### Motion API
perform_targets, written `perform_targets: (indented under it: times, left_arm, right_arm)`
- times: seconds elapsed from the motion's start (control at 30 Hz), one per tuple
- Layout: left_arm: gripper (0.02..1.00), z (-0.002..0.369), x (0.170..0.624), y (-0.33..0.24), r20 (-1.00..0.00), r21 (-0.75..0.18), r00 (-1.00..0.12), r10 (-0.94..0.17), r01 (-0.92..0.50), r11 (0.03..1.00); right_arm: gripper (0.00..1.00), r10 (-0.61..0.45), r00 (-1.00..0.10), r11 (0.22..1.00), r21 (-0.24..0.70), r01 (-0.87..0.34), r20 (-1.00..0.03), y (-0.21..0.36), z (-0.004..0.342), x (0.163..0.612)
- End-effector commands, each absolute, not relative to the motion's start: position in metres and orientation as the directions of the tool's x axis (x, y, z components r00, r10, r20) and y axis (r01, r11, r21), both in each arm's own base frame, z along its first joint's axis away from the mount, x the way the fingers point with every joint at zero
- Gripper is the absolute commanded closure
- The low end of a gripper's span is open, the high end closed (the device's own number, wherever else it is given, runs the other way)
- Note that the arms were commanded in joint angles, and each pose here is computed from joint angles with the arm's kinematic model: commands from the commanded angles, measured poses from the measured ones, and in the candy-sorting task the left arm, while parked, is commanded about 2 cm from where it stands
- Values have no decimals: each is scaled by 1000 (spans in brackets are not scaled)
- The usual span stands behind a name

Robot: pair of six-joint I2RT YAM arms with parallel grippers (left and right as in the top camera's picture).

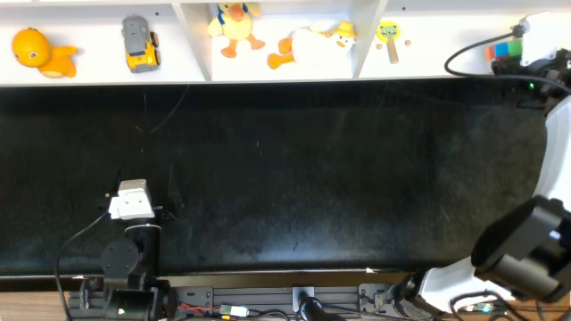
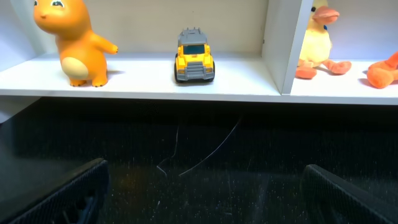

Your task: Store Toys

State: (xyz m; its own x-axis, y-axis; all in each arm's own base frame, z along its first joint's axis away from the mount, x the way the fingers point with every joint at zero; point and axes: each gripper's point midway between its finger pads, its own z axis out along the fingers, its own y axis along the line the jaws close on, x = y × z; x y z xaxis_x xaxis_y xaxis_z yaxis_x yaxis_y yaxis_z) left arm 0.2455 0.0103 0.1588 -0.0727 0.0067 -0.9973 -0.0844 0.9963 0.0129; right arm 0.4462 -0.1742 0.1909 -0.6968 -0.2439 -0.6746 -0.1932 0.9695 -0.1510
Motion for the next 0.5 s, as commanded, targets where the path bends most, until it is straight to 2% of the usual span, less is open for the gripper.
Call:
perform_targets:
  times: [0.03, 0.5]
  left_arm:
    - [20, 159, 245, 13, -997, 24, -69, 18, -95, 995]
    - [20, 159, 245, 13, -997, 24, -69, 18, -95, 995]
  right_arm:
    - [643, -248, -667, 968, -150, -202, -703, -170, 200, 466]
    - [660, -239, -660, 969, -130, -210, -713, -159, 183, 488]
